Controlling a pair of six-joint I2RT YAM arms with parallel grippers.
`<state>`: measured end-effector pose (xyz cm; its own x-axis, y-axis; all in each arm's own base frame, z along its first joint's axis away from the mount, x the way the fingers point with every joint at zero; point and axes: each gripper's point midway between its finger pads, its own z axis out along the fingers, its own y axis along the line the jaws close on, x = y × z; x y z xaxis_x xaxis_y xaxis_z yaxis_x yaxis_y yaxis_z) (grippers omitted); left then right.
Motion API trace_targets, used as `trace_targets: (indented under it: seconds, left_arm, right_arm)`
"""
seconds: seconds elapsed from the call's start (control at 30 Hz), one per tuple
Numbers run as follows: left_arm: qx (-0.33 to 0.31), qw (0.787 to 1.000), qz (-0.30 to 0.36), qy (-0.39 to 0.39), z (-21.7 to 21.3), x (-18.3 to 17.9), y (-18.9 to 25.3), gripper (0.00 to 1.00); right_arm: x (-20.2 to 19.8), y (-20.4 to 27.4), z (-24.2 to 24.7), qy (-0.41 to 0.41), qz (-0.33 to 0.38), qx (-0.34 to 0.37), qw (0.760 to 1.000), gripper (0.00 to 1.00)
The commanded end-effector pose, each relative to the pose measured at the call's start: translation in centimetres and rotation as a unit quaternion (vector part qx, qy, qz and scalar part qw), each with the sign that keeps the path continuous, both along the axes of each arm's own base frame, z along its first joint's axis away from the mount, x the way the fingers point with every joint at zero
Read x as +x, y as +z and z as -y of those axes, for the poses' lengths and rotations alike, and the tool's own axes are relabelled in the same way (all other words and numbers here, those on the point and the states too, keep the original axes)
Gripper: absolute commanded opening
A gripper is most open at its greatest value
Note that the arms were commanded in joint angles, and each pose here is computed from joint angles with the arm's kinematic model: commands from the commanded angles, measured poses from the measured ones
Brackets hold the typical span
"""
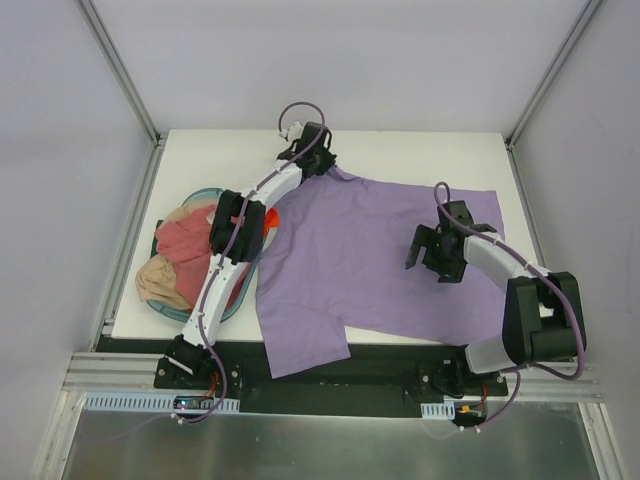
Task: Fold and stack the t-shirts
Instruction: Flatten out the tshirt
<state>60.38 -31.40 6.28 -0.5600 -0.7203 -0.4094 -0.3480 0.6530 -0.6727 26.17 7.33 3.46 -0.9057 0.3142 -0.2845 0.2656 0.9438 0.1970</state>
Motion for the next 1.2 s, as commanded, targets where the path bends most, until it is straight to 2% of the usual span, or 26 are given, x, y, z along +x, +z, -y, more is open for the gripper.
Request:
trace_targets:
  seconds: [0.0,0.17,0.27,0.33,0.37,0.4,0.5,0.6,0.63,0.73,0.83,0.93,1.0,1.17]
  left_arm:
    - [-0.036,0.997,0.067,0.023,0.2,3.5,1.9,0.00]
    - [-0.083,0.980,0.180,0.017,1.8,7.0,4.2,0.00]
    - [-0.114,0.967,0.223,0.043,2.4,8.7,4.6,0.18]
    - [-0.119,0.961,0.241,0.059,2.6,9.2,4.3,0.23]
    - [-0.130,0.958,0.247,0.065,2.6,9.4,4.6,0.35]
    - [-0.132,0.956,0.257,0.058,2.7,9.4,5.3,0.54]
    - [-0.120,0.954,0.272,0.030,3.2,8.8,7.7,0.71]
    - [-0.118,0.947,0.297,-0.007,3.8,7.7,12.3,0.83]
    - [-0.118,0.944,0.308,-0.023,4.2,7.2,14.1,0.99]
    - [-0.106,0.933,0.333,-0.081,4.9,5.0,20.0,0.99]
    - [-0.075,0.926,0.331,-0.163,5.6,1.1,23.5,0.99]
    - [-0.038,0.931,0.281,-0.231,5.2,-3.8,22.4,0.99]
    - [-0.027,0.937,0.250,-0.244,3.7,-7.1,21.3,0.99]
    - [-0.003,0.936,0.176,-0.306,0.9,-15.8,16.1,0.99]
  right_arm:
    - [0.9,0.3,0.1,0.010,0.004,-0.010,1.000,0.99]
    - [1.1,0.6,-0.1,0.014,0.008,-0.008,1.000,0.99]
    - [1.1,0.5,0.1,0.014,0.008,-0.010,1.000,0.99]
    - [1.1,0.6,-0.1,0.016,0.009,-0.008,1.000,0.99]
    - [1.1,0.6,-0.2,0.018,0.008,-0.005,1.000,0.99]
    - [1.0,0.6,-0.2,0.020,0.009,-0.003,1.000,0.99]
    - [0.8,0.7,-0.1,0.022,0.010,-0.007,1.000,0.99]
    - [1.0,1.1,0.1,0.022,0.019,-0.011,1.000,0.99]
    - [1.2,1.5,0.1,0.022,0.024,-0.012,0.999,0.99]
    - [1.4,2.4,0.4,0.021,0.036,-0.019,0.999,0.99]
    - [1.6,3.5,1.1,0.017,0.046,-0.039,0.998,0.99]
    - [1.6,4.8,1.3,0.010,0.059,-0.041,0.997,0.99]
    - [1.2,5.4,1.0,0.007,0.066,-0.030,0.997,0.99]
    - [-0.7,6.6,-0.3,0.014,0.086,0.020,0.996,0.96]
